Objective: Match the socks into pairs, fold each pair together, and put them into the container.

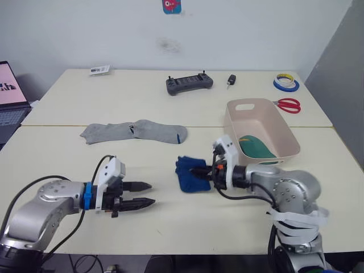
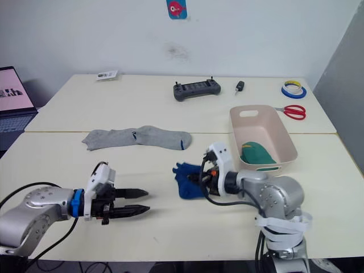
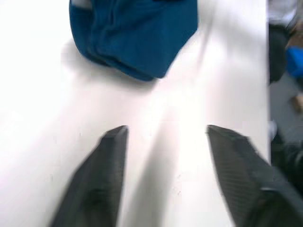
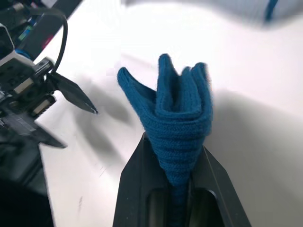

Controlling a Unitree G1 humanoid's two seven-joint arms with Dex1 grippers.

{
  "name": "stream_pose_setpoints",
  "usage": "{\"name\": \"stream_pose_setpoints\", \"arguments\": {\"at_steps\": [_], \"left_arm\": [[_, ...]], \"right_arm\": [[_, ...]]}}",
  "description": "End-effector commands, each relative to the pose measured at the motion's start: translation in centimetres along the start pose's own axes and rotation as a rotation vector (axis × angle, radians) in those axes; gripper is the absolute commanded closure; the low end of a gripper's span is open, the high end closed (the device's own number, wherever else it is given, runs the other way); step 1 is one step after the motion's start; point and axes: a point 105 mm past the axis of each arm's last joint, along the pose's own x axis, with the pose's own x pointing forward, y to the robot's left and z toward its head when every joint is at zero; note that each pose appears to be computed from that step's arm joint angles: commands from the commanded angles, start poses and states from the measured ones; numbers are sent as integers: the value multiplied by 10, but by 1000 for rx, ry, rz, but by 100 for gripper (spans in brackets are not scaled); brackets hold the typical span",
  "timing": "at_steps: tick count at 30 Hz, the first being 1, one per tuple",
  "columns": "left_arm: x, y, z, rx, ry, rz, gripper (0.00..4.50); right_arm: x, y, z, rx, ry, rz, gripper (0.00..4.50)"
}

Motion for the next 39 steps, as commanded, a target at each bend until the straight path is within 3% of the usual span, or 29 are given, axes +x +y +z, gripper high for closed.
{"name": "stream_pose_setpoints", "arguments": {"at_steps": [1,3,8,12,16,22,33,39], "left_arm": [[2,-1,39,65,-88,-17,59],[11,-2,61,99,-132,-44,2],[30,-12,98,164,-181,-126,2],[39,-20,107,191,-178,-178,2],[43,-24,110,213,-165,-205,2],[45,-28,109,227,-155,-224,2],[46,-29,109,249,-162,-204,2],[48,-26,108,262,-160,-198,0]], "right_arm": [[-31,5,46,-161,-160,-7,450],[-55,-11,69,-268,-193,-108,450],[-109,-48,111,-646,-151,-393,450],[-119,-75,108,-951,10,-473,450],[-109,-100,92,-1211,183,-432,450],[-89,-128,69,-1418,360,-293,450],[-95,-134,43,-1306,540,-48,450],[-100,-135,50,-1258,580,-17,244]]}}
